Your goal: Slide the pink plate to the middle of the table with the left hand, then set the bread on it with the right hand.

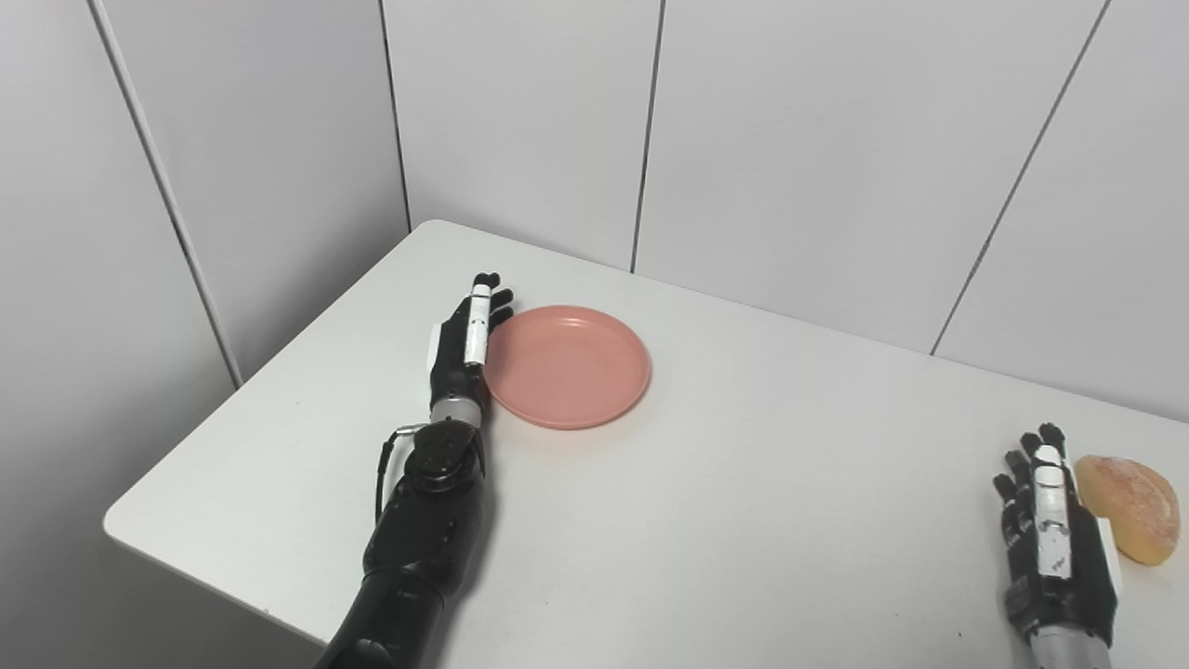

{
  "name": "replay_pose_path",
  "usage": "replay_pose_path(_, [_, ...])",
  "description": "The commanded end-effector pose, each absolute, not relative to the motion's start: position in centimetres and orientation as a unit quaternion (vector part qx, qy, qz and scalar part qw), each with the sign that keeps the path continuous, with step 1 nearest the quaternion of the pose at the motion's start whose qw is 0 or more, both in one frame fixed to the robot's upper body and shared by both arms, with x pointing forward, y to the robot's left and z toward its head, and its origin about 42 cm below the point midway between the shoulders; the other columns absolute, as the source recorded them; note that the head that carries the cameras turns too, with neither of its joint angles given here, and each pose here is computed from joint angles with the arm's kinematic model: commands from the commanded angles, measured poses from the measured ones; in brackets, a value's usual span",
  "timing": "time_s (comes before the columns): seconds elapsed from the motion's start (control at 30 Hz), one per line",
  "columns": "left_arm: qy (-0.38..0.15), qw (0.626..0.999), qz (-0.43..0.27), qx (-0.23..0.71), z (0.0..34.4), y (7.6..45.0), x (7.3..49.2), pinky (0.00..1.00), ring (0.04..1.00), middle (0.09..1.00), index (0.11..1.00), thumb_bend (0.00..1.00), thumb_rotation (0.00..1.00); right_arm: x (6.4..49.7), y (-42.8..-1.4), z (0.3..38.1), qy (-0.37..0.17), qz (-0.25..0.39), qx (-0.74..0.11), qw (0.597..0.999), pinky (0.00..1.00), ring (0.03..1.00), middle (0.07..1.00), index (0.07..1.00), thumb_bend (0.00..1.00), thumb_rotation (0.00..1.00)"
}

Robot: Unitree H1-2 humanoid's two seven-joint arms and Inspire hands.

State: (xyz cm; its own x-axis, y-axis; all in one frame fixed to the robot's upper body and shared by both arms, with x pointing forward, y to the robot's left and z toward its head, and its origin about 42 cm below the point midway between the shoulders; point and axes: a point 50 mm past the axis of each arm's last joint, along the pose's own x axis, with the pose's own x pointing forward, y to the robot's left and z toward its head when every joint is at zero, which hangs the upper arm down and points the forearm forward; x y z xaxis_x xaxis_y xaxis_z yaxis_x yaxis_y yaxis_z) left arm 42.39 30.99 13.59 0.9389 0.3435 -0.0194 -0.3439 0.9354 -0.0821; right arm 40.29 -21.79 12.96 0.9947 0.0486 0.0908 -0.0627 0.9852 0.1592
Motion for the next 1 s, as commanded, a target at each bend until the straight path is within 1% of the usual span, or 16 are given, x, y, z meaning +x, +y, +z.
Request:
replay_pose_path(0.0, [-0.020,0.990,0.136,-0.027,15.2,29.6,43.3,0.84,0.849,0.832,0.820,0.45,1.00,41.3,-21.4,14.8,-0.080,0.036,0.079,0.993,1.00,1.000,1.000,1.000,0.61,0.85])
replay_pose_path(0.2, [-0.017,0.994,0.105,-0.007,15.1,27.6,43.3,0.84,0.831,0.814,0.800,0.43,1.00,41.4,-21.0,14.6,-0.080,0.035,0.080,0.993,1.00,1.000,1.000,0.996,0.67,0.85])
replay_pose_path(0.37, [-0.018,0.997,0.073,-0.006,15.2,25.9,43.3,0.82,0.836,0.824,0.811,0.44,1.00,41.4,-20.7,14.7,-0.078,0.036,0.076,0.993,1.00,1.000,1.000,0.996,0.66,0.87])
replay_pose_path(0.53, [-0.013,0.999,0.047,-0.020,15.1,24.0,43.1,0.83,0.853,0.841,0.827,0.44,1.00,41.5,-20.4,14.6,-0.081,0.047,0.074,0.993,1.00,1.000,1.000,1.000,0.67,0.88])
replay_pose_path(0.63, [-0.012,0.999,0.041,-0.013,15.0,23.3,43.0,0.85,0.856,0.839,0.826,0.43,1.00,41.5,-20.3,14.6,-0.080,0.049,0.073,0.993,1.00,1.000,1.000,1.000,0.68,0.88])
replay_pose_path(0.77, [-0.006,1.000,0.024,0.006,14.4,22.3,43.1,0.83,0.835,0.824,0.817,0.41,1.00,41.5,-20.2,14.6,-0.081,0.047,0.067,0.993,1.00,1.000,1.000,1.000,0.67,0.88])
replay_pose_path(0.87, [-0.001,1.000,0.003,0.011,14.2,21.9,43.1,0.86,0.852,0.834,0.827,0.42,1.00,41.5,-20.1,14.7,-0.084,0.046,0.065,0.993,1.00,1.000,1.000,1.000,0.67,0.88])
replay_pose_path(0.97, [-0.005,1.000,-0.014,0.010,14.0,21.4,43.2,0.84,0.857,0.841,0.834,0.41,1.00,41.6,-19.8,14.7,-0.084,0.049,0.065,0.993,1.00,1.000,1.000,1.000,0.67,0.89])
